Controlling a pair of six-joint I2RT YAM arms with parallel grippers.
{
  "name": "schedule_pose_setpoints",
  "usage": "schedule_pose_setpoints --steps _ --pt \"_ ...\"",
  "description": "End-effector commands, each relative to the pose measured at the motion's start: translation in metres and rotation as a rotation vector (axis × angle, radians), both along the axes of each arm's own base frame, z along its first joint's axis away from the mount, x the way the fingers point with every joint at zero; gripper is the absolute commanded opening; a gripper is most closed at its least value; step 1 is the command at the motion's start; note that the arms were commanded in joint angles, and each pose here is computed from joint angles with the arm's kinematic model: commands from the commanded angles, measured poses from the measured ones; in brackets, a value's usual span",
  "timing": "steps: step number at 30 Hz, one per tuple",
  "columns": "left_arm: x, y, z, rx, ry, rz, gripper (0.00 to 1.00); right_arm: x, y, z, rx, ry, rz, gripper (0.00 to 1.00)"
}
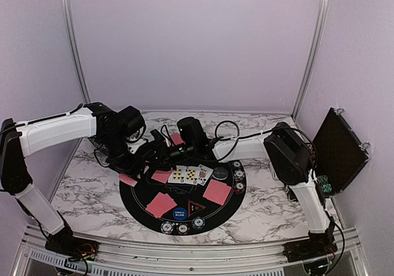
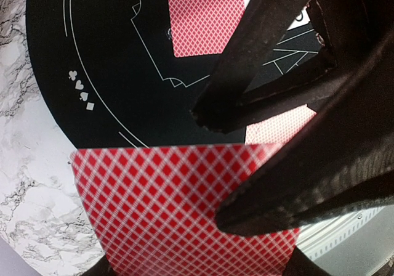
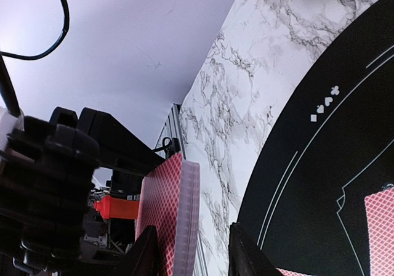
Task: Distribute texas hold em gaming equipment
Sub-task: Pick up the poker card from the face-down deck piles.
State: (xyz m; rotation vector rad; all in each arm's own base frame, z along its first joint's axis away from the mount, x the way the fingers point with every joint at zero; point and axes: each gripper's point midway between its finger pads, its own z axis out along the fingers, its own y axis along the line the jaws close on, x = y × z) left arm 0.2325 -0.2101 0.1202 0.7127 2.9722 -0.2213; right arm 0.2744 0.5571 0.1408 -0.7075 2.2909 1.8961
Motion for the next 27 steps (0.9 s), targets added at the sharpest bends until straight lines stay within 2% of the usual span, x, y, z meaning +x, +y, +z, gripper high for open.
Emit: schedule_pose_setpoints --steps 1,7,27 --pt "-0.002 -0.002 0.006 -0.010 -0.005 -0.018 0.55 0.002 0.001 0.001 -0.011 -0.029 -0.015 0.36" --pt "-0.002 -0.001 0.006 -0.008 -0.006 -0.018 0.55 0.005 -0.003 0.003 -0.014 -0.034 -0.028 0.33" --pt "-0.002 0.000 0.004 -0.002 -0.001 -0.016 0.55 0.007 -0.010 0.023 0.021 -0.052 -0.043 0.31"
